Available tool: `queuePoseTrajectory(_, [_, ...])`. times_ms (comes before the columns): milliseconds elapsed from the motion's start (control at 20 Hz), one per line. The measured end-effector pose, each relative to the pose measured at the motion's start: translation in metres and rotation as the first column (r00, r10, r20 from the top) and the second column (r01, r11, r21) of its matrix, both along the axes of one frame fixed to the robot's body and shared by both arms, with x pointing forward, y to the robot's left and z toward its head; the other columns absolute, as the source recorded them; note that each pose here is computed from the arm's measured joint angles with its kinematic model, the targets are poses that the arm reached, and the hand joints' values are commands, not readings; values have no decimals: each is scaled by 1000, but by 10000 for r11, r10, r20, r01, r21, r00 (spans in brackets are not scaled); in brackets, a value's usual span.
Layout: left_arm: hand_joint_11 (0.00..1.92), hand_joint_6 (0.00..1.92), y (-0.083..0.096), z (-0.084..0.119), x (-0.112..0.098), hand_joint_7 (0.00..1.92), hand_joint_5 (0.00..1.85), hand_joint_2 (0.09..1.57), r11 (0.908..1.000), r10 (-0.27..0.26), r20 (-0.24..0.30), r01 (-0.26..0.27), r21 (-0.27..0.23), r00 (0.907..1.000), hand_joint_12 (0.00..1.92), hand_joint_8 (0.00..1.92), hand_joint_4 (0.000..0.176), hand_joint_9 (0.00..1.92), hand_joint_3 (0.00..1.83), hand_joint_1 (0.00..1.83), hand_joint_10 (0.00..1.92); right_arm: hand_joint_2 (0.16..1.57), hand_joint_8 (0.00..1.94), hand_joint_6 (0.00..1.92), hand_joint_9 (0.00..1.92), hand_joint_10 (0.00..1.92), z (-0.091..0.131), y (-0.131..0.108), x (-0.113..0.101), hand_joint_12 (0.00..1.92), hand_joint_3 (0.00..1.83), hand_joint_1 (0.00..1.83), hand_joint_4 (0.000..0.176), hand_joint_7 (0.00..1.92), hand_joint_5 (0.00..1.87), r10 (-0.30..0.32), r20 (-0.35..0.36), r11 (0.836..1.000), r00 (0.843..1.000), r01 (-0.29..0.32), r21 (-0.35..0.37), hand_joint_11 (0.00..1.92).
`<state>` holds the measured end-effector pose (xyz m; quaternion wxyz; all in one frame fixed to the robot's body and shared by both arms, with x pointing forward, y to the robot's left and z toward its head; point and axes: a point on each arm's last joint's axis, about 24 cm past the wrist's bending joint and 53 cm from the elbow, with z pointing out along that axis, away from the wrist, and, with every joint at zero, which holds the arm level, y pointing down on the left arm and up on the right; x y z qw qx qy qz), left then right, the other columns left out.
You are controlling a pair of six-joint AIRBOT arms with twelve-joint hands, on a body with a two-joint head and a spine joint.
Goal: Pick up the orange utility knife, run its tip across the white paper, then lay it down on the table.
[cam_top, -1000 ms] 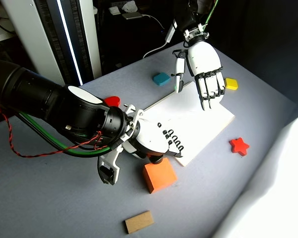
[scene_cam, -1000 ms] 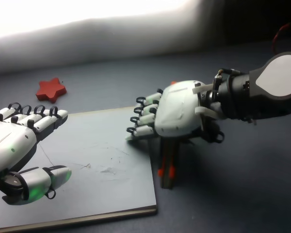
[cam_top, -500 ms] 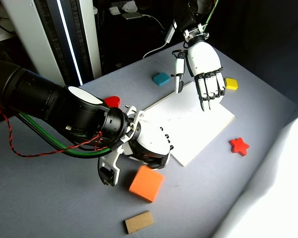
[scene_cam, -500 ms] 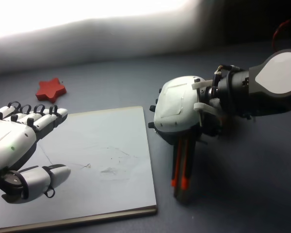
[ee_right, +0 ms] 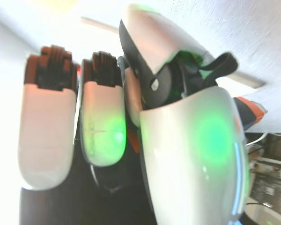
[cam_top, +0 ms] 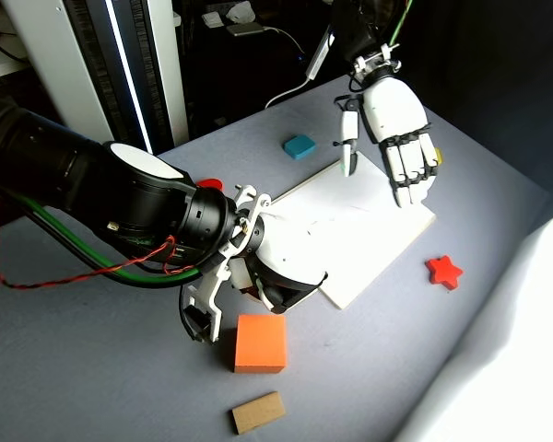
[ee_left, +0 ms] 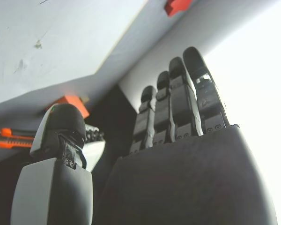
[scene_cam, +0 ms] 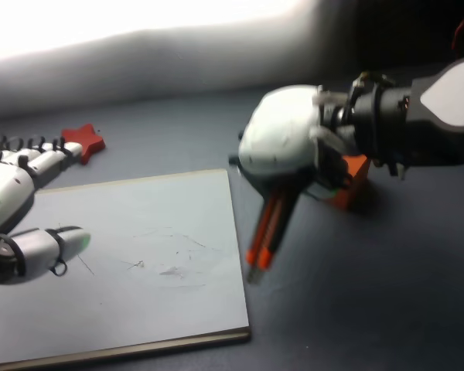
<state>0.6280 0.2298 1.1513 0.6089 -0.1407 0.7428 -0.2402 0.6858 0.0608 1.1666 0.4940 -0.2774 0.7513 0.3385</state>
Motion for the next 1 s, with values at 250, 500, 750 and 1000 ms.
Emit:
queuePoseTrajectory(250, [0, 0, 28, 1, 11, 144, 49, 1306, 9987, 440, -107, -437, 264, 9990, 848, 0, 37, 204, 2, 306, 0, 1036, 1941, 1921, 1805, 1921, 38, -5, 8, 1921, 556, 1578, 176, 1723, 1495, -272, -379, 9942, 9989, 310, 1029, 1827])
queuePoseTrajectory(500, [0, 2, 62, 6, 18, 149, 48, 1311, 9923, 1054, -55, -1048, 656, 9944, 835, 0, 36, 192, 2, 288, 0, 1049, 1941, 1921, 1783, 1921, 48, -5, 16, 1921, 559, 1566, 176, 1698, 1471, 989, 2906, 9939, 9517, -1090, 186, 1802])
queuePoseTrajectory(750, [0, 6, 80, 0, 22, 168, 69, 1296, 9880, 1275, -211, -1251, 900, 9916, 887, 3, 36, 215, 0, 324, 6, 1044, 1941, 1921, 1779, 1921, 76, 6, 20, 1921, 568, 1561, 176, 1697, 1469, 664, 5505, 9902, 8322, -1228, 662, 1798])
queuePoseTrajectory(1000, [0, 0, 93, -5, 22, 148, 56, 1305, 9840, 1448, -383, -1398, 1101, 9887, 873, 0, 37, 196, 2, 300, 0, 1051, 1941, 1921, 1775, 1921, 116, 35, -17, 1921, 564, 1556, 176, 1687, 1474, 406, 7744, 9527, 6314, -2581, 1604, 1800])
